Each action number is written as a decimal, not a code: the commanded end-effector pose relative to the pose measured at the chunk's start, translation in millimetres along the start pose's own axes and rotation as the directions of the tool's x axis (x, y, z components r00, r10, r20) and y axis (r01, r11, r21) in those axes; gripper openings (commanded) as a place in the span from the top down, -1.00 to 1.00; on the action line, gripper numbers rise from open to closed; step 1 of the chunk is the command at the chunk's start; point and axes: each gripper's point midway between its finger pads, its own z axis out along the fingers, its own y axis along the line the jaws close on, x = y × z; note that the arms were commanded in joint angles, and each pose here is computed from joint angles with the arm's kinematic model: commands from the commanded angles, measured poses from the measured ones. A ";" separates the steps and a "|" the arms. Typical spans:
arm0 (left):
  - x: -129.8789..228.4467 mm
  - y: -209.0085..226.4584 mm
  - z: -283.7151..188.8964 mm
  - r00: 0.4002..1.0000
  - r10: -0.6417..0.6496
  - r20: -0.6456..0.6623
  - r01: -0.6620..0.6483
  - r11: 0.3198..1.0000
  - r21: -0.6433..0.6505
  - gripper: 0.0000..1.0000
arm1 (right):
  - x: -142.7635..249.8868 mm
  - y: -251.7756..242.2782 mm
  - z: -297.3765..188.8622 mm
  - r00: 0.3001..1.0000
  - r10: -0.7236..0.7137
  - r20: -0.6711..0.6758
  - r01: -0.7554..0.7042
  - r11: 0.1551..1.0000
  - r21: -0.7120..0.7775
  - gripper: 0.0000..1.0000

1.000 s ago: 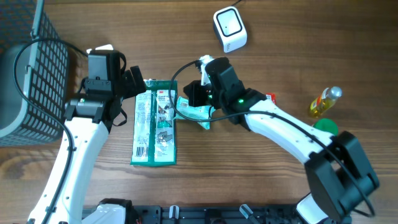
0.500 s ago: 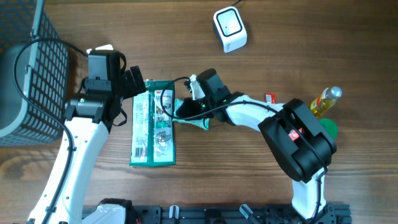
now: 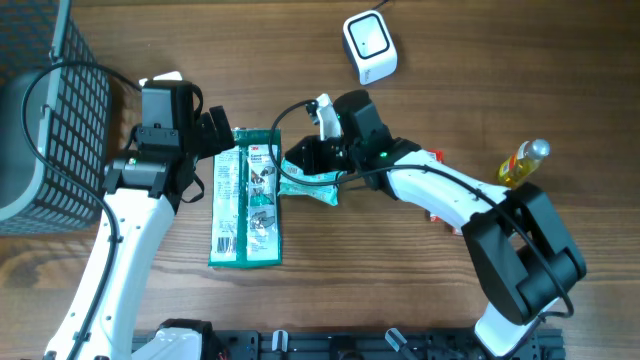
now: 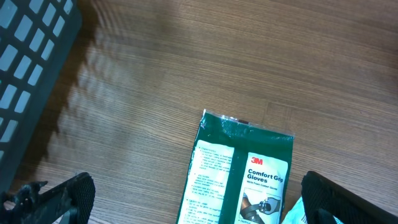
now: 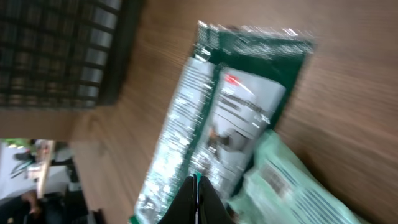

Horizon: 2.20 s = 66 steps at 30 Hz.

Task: Scan the item barcode
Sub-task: 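Pull the light-green glove pack rightward out of the gloves bag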

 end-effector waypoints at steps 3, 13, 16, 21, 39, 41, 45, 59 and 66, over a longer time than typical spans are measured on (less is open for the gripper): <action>-6.2 1.2 -2.9 1.000 -0.022 0.018 0.022 1.000 -0.002 -1.00 | 22.7 -51.5 27.0 0.996 0.080 -0.039 -0.074 0.988 0.137 0.91; -6.2 1.2 -2.9 1.000 -0.023 0.018 0.023 1.000 -0.002 -1.00 | 42.0 -95.8 40.8 0.985 0.169 -0.045 -0.150 0.951 0.270 0.91; -6.2 1.2 -2.9 1.000 -0.022 0.018 0.022 1.000 -0.002 -1.00 | 12.6 -58.7 19.2 0.997 0.072 0.006 -0.072 0.979 0.191 0.91; -6.2 1.2 -2.9 1.000 -0.022 0.018 0.022 1.000 -0.002 -1.00 | -9.6 7.4 -13.6 0.998 -0.059 0.038 0.059 0.998 0.016 0.91; -6.2 1.2 -2.9 1.000 -0.022 0.018 0.022 1.000 -0.002 -1.00 | 87.2 -43.1 44.2 0.962 0.115 -0.248 -0.107 0.993 0.047 0.91; -6.2 1.2 -2.9 1.000 -0.022 0.018 0.022 1.000 -0.002 -1.00 | 96.9 -54.2 50.0 0.952 0.148 -0.270 -0.134 0.988 0.071 0.91; -6.2 1.2 -2.9 1.000 -0.022 0.018 0.022 1.000 -0.002 -1.00 | 101.5 -61.7 53.3 0.947 0.161 -0.278 -0.144 0.986 0.082 0.92; -6.2 1.2 -2.9 1.000 -0.022 0.018 0.022 1.000 -0.002 -1.00 | 22.0 15.5 6.9 0.996 -0.001 -0.092 -0.012 0.990 -0.138 0.91; -6.2 1.2 -2.9 1.000 -0.022 0.018 0.022 1.000 -0.002 -1.00 | 7.7 -36.9 5.4 0.999 0.043 0.025 -0.046 0.987 0.155 0.91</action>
